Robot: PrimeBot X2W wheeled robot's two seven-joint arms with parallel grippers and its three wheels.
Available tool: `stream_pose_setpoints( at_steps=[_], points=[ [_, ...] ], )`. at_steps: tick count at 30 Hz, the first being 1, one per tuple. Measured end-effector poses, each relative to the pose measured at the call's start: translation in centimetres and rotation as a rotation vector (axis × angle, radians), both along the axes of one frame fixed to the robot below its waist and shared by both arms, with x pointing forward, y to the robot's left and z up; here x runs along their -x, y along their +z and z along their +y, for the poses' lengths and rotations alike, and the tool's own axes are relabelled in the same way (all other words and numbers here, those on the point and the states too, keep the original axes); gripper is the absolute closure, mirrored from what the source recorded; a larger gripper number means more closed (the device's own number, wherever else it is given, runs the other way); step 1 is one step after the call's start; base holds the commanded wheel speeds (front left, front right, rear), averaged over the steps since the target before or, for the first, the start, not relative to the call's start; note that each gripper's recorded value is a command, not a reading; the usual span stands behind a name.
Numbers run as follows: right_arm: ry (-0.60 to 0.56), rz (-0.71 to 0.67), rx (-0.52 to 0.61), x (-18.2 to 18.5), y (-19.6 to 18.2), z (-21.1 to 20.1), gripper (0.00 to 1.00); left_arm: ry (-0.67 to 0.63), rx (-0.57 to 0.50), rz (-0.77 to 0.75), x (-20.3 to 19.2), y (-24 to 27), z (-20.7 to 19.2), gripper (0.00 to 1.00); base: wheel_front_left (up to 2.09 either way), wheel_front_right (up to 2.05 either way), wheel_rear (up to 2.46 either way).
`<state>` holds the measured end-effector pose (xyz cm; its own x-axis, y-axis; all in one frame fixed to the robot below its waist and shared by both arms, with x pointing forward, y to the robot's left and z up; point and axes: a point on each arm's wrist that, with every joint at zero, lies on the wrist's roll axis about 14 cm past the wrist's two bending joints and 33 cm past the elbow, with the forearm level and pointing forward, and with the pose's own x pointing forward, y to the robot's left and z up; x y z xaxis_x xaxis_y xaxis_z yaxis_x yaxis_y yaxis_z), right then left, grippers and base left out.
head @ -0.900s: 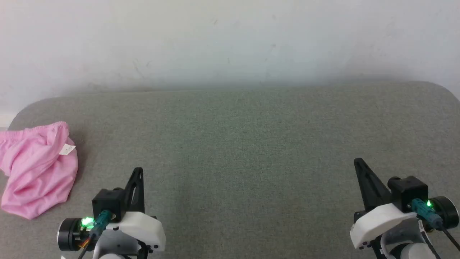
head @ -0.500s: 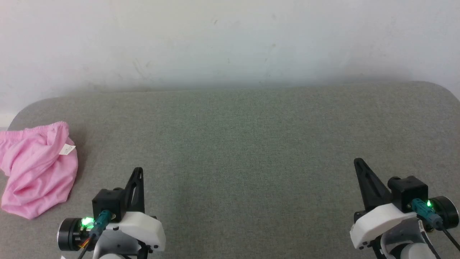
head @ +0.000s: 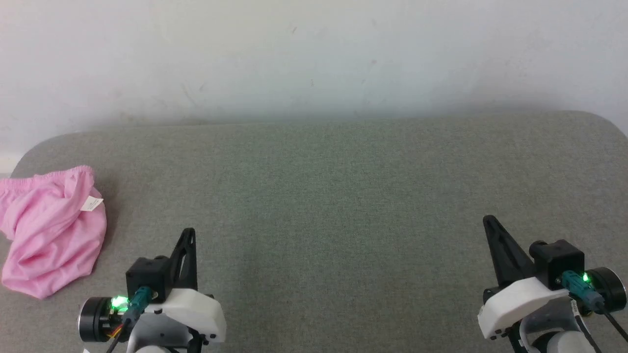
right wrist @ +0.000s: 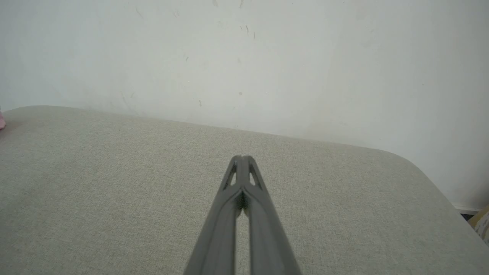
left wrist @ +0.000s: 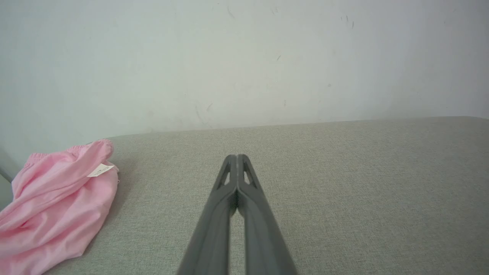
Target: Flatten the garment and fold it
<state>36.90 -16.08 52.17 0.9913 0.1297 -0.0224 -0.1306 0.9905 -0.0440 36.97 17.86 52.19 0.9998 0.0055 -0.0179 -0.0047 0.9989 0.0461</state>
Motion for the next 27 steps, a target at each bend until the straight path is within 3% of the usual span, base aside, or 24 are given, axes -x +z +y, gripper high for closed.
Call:
stream_pose_setpoints(
  at_steps=[19, 20, 27],
  points=[
    [0.0, 0.0, 0.0, 0.0, 0.0, 0.01, 1.0, 0.0, 0.0, 0.0, 0.0, 0.0, 0.0, 1.0, 0.0, 0.0, 0.0],
    [0.0, 0.0, 0.0, 0.0, 0.0, 0.0, 0.0, 0.0, 0.0, 0.0, 0.0, 0.0, 0.0, 0.0, 0.0, 0.0, 0.0],
    [-0.001, 0.003, 0.0, 0.02, -0.11, -0.04, 0.0, -0.001, 0.0, 0.003, 0.02, -0.12, -0.07, 0.0, 0.0, 0.0, 0.0]
  ],
)
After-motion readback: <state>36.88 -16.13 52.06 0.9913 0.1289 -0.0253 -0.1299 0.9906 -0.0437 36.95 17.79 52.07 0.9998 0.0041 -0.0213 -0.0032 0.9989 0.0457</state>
